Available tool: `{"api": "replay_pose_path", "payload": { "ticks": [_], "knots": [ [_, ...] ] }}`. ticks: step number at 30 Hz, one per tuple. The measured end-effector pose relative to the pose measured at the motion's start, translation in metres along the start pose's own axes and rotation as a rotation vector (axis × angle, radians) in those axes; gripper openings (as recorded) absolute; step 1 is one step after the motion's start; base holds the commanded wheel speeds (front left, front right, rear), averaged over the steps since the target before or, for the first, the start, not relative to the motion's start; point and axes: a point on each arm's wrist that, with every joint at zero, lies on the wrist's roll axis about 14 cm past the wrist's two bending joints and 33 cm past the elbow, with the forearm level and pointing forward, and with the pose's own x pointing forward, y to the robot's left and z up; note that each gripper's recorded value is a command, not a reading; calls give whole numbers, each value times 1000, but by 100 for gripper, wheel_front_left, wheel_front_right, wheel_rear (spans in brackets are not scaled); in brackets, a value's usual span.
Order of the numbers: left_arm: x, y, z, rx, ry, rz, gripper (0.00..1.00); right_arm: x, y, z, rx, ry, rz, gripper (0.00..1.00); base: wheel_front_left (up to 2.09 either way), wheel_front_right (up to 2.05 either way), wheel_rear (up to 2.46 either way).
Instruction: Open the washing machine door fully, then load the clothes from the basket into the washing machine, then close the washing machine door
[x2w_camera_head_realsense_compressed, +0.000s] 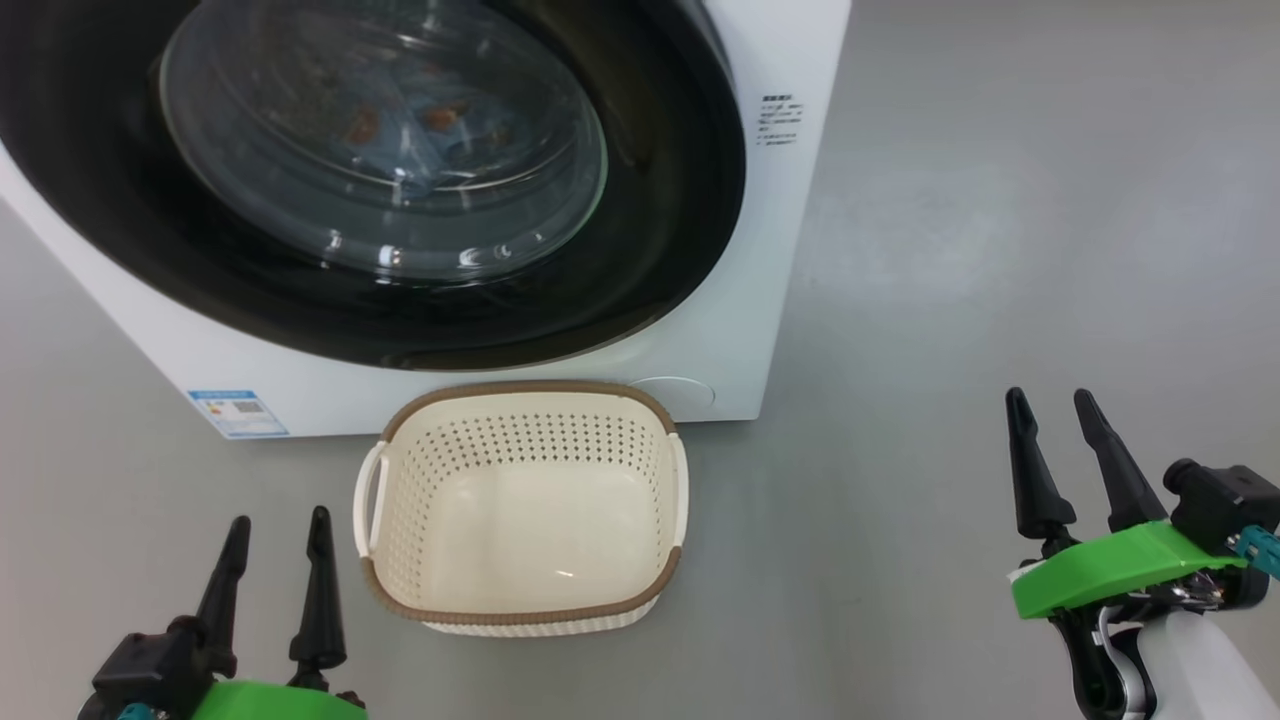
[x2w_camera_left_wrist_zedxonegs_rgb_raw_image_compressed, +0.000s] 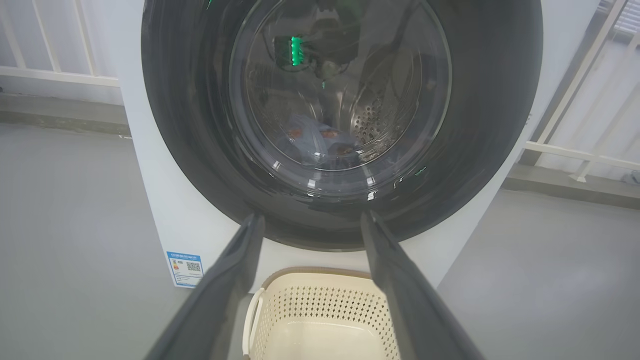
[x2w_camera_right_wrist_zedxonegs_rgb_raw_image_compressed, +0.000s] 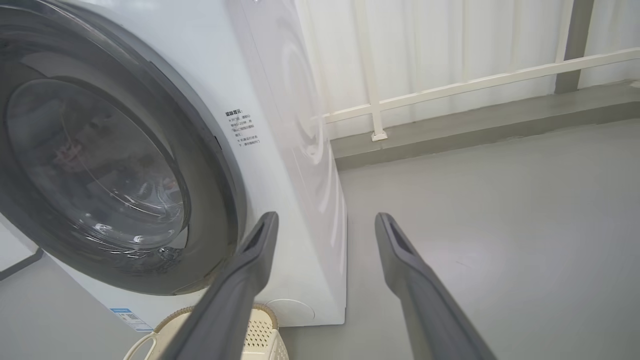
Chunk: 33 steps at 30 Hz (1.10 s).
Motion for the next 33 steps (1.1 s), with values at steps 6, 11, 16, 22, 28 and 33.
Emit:
{"api": "replay_pose_path", "payload": {
  "ticks": [6, 11, 16, 22, 28, 33],
  "knots": [
    [-2, -3, -3, 3, 10, -13, 100, -12, -12, 3, 0, -8, -38, 100, 0, 0, 0],
    [0, -5, -2, 12, 7, -20, 100, -15, -16, 10, 1, -28, -52, 100, 0, 0, 0],
    [0, -6, -2, 18, 7, -23, 100, -25, -26, 7, 2, -21, -84, 100, 0, 0, 0],
    [-2, -3, -6, 30, 21, -17, 100, -28, -28, 5, 6, -18, -93, 100, 0, 0, 0],
    [-2, -4, -4, 35, 15, -18, 100, -29, -28, 7, 7, -24, -95, 100, 0, 0, 0],
    [-3, -3, -2, 35, 9, -17, 100, -30, -28, 9, 9, -28, -96, 100, 0, 0, 0]
  ]
}}
